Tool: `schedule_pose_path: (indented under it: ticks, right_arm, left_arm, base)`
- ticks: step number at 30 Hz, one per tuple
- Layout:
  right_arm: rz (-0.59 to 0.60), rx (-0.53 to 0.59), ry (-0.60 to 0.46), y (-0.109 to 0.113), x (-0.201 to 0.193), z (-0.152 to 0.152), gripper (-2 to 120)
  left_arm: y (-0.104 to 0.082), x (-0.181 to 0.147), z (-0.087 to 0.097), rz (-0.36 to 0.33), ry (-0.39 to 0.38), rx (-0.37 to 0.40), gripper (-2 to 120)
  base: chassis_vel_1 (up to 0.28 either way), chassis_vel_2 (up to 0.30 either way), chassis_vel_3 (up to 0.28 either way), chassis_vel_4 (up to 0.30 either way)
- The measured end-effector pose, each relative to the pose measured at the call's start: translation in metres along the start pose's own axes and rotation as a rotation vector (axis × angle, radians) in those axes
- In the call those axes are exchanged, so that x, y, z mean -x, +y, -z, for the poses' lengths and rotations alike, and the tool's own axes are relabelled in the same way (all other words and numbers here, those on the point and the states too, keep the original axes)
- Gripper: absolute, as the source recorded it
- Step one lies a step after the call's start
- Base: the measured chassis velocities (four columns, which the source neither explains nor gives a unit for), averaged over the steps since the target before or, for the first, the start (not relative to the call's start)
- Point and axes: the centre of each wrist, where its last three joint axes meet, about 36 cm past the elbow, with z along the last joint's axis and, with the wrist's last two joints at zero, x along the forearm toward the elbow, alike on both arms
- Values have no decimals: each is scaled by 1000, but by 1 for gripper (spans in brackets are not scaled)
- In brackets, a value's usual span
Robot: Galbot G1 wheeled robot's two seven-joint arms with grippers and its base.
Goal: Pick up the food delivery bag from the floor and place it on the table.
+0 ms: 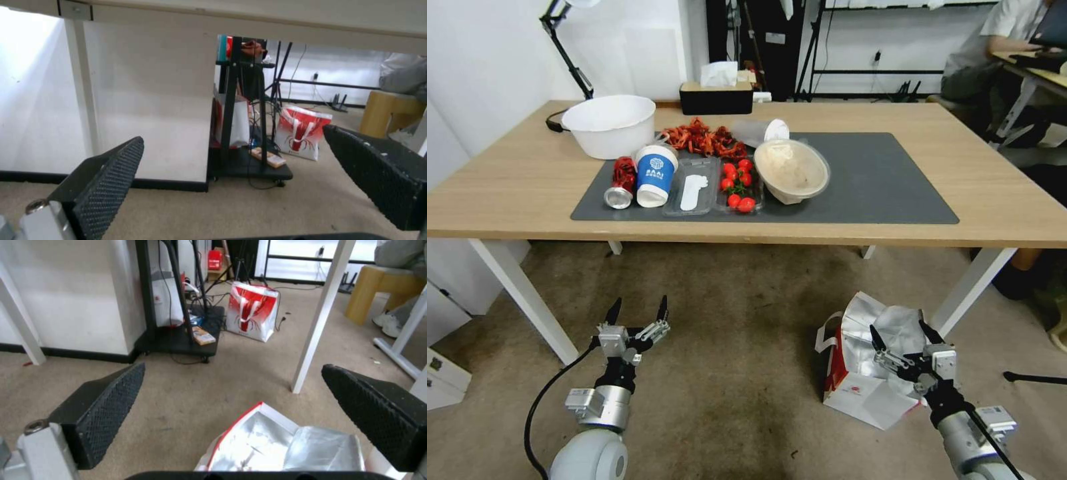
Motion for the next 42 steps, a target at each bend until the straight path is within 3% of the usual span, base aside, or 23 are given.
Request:
schedule_pose_path:
  ticks: [42]
  right_arm:
    - [-9,4,1,1,-2,1,100]
  left_arm:
    - [1,-1,-4,-16,-16,9,100]
  base:
    - [0,0,0,0]
